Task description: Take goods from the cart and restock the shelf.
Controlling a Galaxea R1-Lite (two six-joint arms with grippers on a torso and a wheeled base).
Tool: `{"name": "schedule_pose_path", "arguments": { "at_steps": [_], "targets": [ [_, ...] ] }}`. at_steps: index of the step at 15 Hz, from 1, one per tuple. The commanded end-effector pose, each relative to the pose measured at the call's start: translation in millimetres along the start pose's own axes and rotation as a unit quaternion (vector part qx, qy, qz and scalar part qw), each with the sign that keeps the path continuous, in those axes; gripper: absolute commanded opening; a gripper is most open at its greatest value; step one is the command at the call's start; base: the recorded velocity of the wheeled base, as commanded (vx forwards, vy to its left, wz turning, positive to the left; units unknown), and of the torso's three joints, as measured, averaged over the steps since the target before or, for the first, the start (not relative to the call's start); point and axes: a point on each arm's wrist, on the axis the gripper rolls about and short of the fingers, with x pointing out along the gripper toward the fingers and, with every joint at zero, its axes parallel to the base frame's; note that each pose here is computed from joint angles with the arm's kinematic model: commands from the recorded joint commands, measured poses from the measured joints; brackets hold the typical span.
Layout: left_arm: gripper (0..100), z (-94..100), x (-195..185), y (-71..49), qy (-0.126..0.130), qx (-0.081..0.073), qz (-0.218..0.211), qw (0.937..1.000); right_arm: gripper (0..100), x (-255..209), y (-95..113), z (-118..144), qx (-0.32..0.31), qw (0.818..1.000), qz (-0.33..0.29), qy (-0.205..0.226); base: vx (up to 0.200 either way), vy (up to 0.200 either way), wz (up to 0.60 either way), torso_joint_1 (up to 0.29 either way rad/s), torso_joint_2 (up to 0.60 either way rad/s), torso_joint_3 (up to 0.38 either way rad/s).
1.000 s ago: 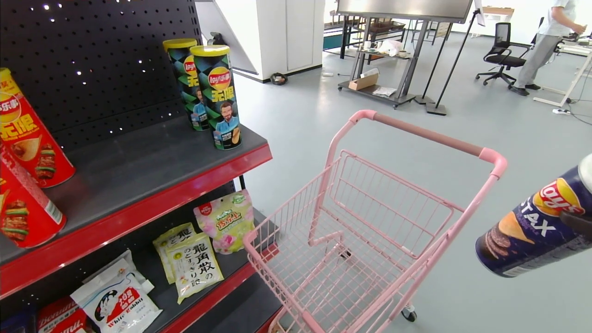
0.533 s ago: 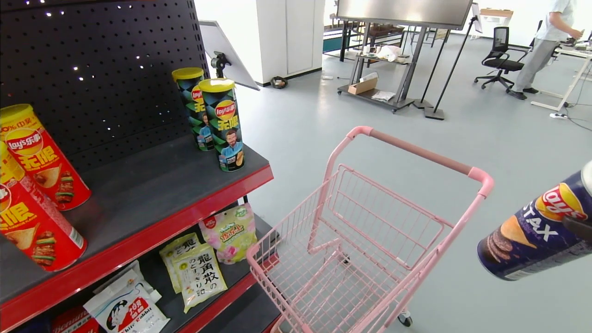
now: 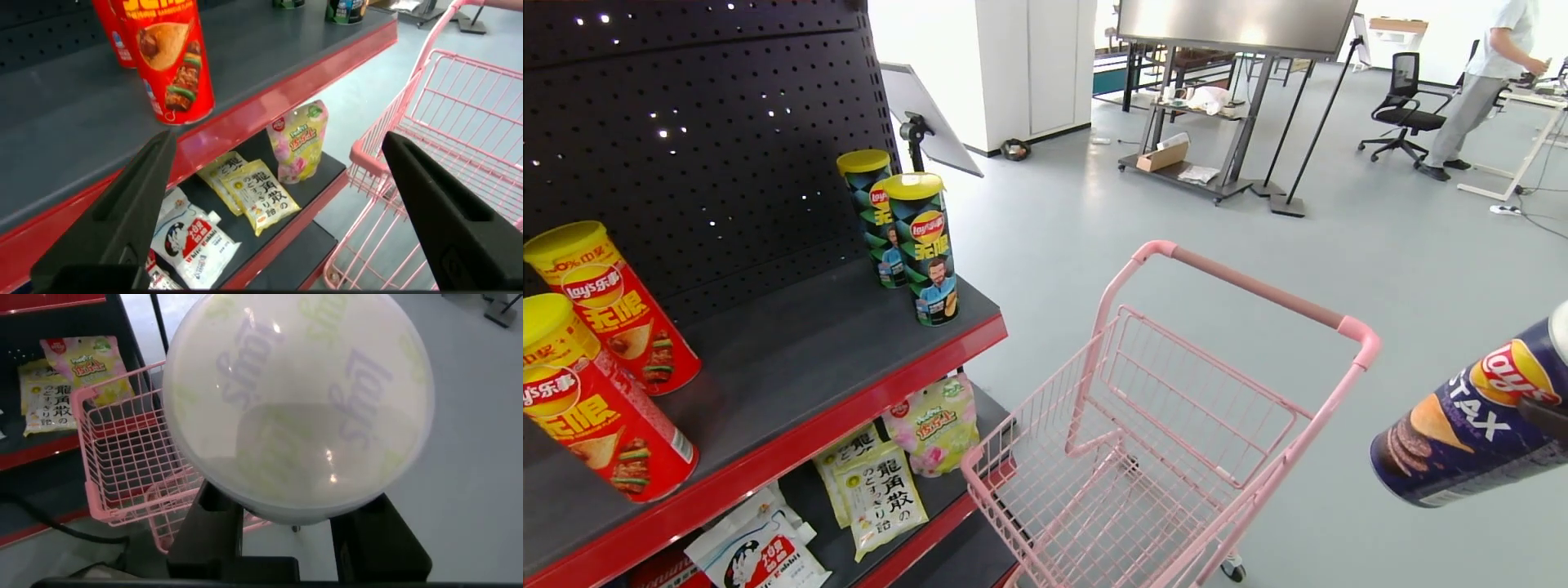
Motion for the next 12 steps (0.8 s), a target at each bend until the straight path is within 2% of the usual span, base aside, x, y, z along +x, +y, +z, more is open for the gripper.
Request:
{"name": "schedule_pose_path", "arguments": {
  "at_steps": [1,6,12],
  "targets": [
    [100,0.0,0.0,0.0,0.0,0.0,0.0,1.0,0,1.9,0.2,-0.4,-0.001,1.0,0.001,0.004,0.0,0.0,0.0,0.149,-0.36,-0.188],
    [100,0.0,0.0,0.0,0.0,0.0,0.001,1.0,0,0.8,0.2,-1.9,-0.001,1.0,-0.001,0.005,0.0,0.0,0.0,0.124,-0.28,-0.159],
    [100,0.0,0.0,0.0,0.0,0.0,0.0,1.0,0,1.0,-1.3,-5.9,0.002,1.0,-0.013,0.012,0.0,0.0,0.6,0.01,-0.01,-0.006]
  ]
}}
